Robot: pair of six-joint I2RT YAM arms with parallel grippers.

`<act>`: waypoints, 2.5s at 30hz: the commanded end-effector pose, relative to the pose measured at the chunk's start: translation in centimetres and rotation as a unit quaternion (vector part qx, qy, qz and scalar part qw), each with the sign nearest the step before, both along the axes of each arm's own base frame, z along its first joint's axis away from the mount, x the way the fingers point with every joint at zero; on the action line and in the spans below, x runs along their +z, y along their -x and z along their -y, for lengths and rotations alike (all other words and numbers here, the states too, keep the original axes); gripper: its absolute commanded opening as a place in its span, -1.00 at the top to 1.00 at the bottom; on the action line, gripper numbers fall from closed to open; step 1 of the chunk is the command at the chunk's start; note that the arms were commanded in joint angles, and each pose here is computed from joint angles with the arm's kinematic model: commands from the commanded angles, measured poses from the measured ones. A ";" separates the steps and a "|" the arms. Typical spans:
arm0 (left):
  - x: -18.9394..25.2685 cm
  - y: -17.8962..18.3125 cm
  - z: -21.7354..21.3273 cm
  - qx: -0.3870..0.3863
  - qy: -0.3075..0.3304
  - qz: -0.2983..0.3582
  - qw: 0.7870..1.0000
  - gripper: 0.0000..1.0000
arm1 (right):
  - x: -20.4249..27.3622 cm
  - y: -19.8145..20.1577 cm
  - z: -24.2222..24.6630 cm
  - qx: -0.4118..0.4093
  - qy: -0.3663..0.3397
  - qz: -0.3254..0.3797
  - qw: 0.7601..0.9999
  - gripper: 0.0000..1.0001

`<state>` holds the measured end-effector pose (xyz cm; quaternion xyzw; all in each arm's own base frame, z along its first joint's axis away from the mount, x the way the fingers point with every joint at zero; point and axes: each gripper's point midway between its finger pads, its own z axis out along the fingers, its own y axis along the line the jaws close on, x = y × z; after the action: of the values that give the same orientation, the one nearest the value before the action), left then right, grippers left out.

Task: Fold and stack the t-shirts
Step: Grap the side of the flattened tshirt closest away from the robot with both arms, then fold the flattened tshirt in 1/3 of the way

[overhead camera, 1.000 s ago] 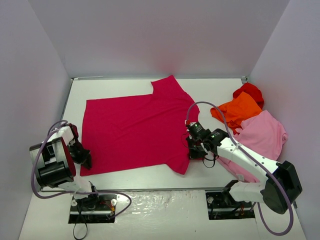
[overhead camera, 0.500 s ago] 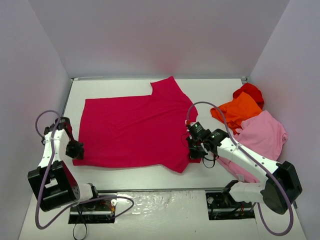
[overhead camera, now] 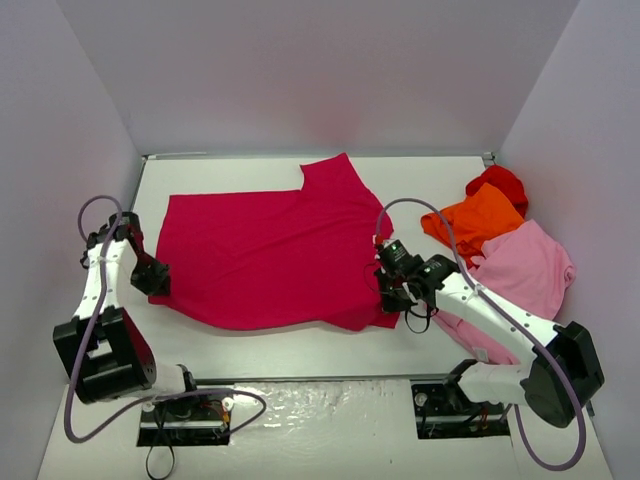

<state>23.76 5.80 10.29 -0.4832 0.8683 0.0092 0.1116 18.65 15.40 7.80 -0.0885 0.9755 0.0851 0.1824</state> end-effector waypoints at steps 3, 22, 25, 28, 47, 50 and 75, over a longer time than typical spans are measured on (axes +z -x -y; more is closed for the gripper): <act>2.6 -5.2 1.6 -0.038 0.009 0.072 0.997 1.00 | 4.4 -5.5 0.6 -0.030 0.021 0.090 0.995 1.00; 5.2 -18.7 3.4 -0.094 0.042 0.155 0.982 1.00 | 2.1 -14.9 -2.9 -0.056 0.021 0.144 0.988 1.00; 5.2 -19.7 3.2 -0.089 0.045 0.154 0.983 1.00 | 1.5 -16.9 -3.2 -0.062 0.029 0.152 0.986 1.00; 5.8 -20.7 3.2 -0.086 0.045 0.166 0.981 1.00 | 0.9 -18.4 -2.9 -0.070 0.040 0.154 0.985 1.00; 3.7 -20.3 1.8 -0.081 0.048 0.134 0.986 1.00 | -0.2 -24.4 1.7 -0.147 0.013 0.148 0.978 1.00; 3.4 -20.2 1.8 -0.079 0.052 0.131 0.987 1.00 | -1.0 -24.8 1.1 -0.143 0.005 0.144 0.979 1.00; 3.0 -21.8 1.7 -0.082 0.064 0.164 0.981 0.68 | 2.5 -28.3 4.2 -0.212 0.054 0.234 0.947 -0.39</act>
<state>43.10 3.92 9.17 -0.4270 0.8864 -0.0963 0.1506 44.66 12.05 4.92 0.0566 0.9401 -0.0286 0.3349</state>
